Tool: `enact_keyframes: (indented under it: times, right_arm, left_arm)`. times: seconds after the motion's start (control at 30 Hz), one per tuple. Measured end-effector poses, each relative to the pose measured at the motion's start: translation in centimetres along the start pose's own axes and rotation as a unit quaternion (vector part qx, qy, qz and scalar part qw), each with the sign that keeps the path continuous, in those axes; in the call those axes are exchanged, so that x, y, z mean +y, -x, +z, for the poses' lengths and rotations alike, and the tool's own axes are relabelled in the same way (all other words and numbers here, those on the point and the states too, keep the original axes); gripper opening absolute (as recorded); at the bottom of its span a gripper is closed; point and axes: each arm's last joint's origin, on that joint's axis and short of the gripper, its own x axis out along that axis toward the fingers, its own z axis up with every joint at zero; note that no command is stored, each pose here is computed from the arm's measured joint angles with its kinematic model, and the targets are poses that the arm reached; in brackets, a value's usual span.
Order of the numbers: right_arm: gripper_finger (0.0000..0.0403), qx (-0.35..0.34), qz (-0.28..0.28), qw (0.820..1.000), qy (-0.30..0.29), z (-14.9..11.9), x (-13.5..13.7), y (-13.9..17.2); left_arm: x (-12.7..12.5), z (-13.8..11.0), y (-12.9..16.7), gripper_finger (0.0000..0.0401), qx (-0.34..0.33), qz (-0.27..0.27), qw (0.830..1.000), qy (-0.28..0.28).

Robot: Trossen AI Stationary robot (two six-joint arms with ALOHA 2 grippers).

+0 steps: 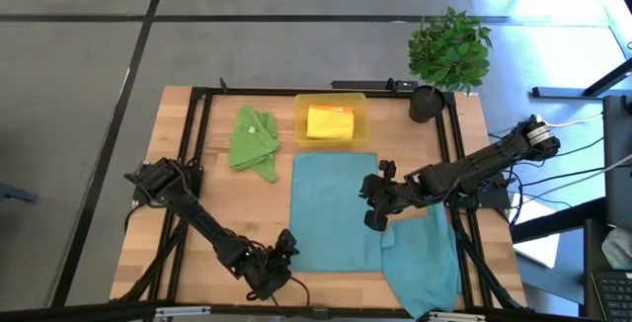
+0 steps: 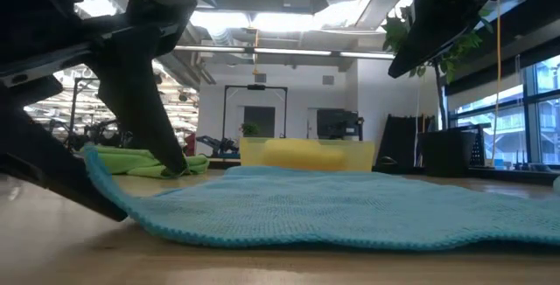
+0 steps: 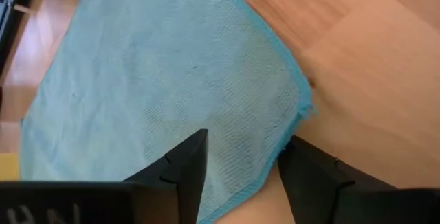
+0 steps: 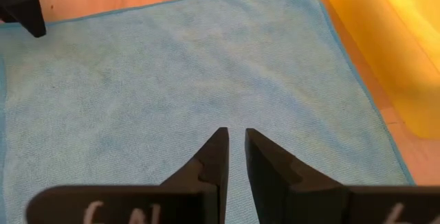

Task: Fold microfiber towels
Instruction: Fold the top blue microfiber cloth

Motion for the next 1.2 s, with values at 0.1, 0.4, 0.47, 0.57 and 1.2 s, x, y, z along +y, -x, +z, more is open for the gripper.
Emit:
enact_keyframes:
  times: [0.1, 0.4, 0.47, 0.57, 1.2]
  right_arm:
    - [0.0053, 0.0, 0.003, 1.0, 0.004, -0.1, 0.2, 0.1]
    - [0.0053, 0.014, 0.049, 0.998, 0.033, -1.0, 1.8, 0.9]
    - [0.0054, 0.023, 0.081, 0.995, 0.06, -1.5, 2.6, 1.2]
    - [0.0063, 0.02, 0.137, 0.984, 0.114, -2.3, 4.2, 1.8]
    - [0.0231, 0.051, 0.162, 0.965, 0.198, -10.5, 12.5, -0.1]
  left_arm:
    - [0.0, 0.0, 0.0, 0.0146, -0.002, -0.003, 1.0, 0.001]
    - [-0.2, 0.8, 0.0, 0.0104, -0.042, -0.047, 0.998, 0.024]
    - [-0.3, 1.1, 0.1, 0.0103, -0.059, -0.052, 0.996, 0.031]
    - [-0.3, 1.3, 0.2, 0.0094, -0.067, -0.054, 0.996, 0.035]
    - [-0.3, 0.5, 0.0, 0.0, -0.027, -0.054, 0.998, 0.031]
